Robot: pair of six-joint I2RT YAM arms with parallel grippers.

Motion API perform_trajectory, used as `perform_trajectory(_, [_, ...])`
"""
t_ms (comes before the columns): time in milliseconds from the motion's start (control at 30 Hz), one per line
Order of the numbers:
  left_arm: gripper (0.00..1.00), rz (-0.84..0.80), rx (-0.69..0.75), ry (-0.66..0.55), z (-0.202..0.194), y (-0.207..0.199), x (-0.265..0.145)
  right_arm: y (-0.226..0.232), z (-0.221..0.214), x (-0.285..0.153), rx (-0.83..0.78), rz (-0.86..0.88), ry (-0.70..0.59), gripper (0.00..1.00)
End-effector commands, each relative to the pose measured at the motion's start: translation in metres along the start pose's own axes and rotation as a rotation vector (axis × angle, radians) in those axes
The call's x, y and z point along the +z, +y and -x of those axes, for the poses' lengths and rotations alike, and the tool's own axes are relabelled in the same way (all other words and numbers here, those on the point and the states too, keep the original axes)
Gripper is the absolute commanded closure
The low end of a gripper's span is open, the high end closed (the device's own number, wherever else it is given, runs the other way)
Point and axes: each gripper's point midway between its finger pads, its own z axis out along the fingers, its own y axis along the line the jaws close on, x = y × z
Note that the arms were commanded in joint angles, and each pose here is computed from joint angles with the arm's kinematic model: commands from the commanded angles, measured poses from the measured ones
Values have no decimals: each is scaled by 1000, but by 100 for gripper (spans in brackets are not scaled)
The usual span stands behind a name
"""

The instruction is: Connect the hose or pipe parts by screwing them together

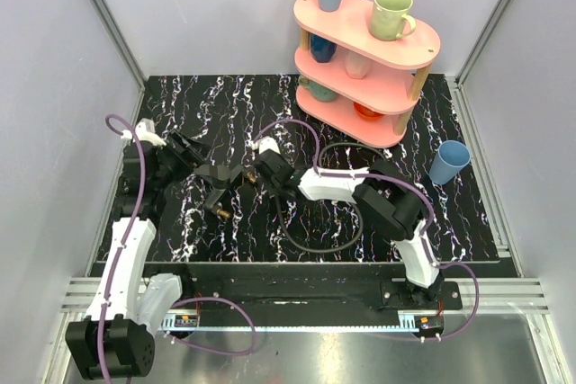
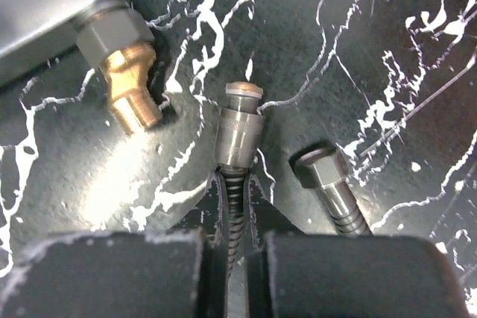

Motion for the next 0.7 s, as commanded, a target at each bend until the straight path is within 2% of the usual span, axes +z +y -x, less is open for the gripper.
perform_trajectory(0, [20,-24,56,-23,11,-18,-8,-6,23,-24,-95,20,-102,100])
perform_trajectory(167, [21,-109,58,73,-13,-41,-3,-6,57,-64,-215,104,-286,100])
perform_trajectory(200, [22,-162,50,115,-24,-53,-3,-3,68,-83,-238,143,-337,100])
perform_trajectory(433, [22,-338,47,204,-57,-90,6,7,74,-129,-270,286,-420,100])
perform_trajectory(667, [23,-408,8,330,-87,-106,18,13,89,-166,-241,371,-516,100])
